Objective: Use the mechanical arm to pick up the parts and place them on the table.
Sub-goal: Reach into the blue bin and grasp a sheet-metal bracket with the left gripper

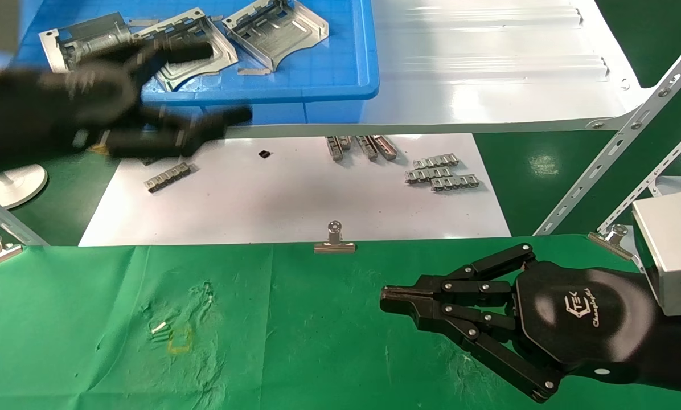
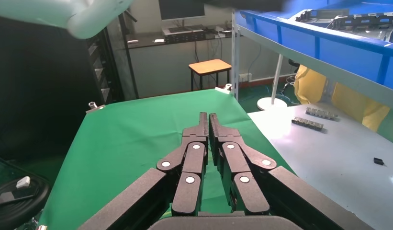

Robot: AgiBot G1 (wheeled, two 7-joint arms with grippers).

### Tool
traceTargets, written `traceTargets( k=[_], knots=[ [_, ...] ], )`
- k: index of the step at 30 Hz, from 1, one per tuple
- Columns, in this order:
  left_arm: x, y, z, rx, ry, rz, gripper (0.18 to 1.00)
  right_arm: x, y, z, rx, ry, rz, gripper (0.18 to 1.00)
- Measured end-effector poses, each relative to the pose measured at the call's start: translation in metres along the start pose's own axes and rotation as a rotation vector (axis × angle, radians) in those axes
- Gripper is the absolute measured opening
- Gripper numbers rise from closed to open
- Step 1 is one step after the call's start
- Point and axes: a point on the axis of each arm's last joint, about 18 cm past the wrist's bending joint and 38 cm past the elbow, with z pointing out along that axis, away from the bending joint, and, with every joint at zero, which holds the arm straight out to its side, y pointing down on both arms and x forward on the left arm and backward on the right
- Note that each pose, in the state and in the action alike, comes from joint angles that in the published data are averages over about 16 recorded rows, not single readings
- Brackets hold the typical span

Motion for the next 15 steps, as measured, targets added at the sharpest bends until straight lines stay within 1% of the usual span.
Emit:
traceTargets(
  k=[4, 8, 11, 15],
  knots=[
    [-0.05, -0.018, 0.024, -0.045, -0.153, 0.005, 1.001, 0.0, 0.0, 0.0, 0.0, 0.0, 0.0, 0.218],
    [-0.092, -0.028, 0.042, -0.121, -0.282, -0.009, 1.001, 0.0, 0.0, 0.0, 0.0, 0.0, 0.0, 0.201],
    [-0.116, -0.031, 0.049, -0.186, -0.355, -0.02, 1.001, 0.0, 0.0, 0.0, 0.0, 0.0, 0.0, 0.195],
    [-0.135, -0.031, 0.053, -0.273, -0.422, -0.035, 1.001, 0.0, 0.0, 0.0, 0.0, 0.0, 0.0, 0.192]
  ],
)
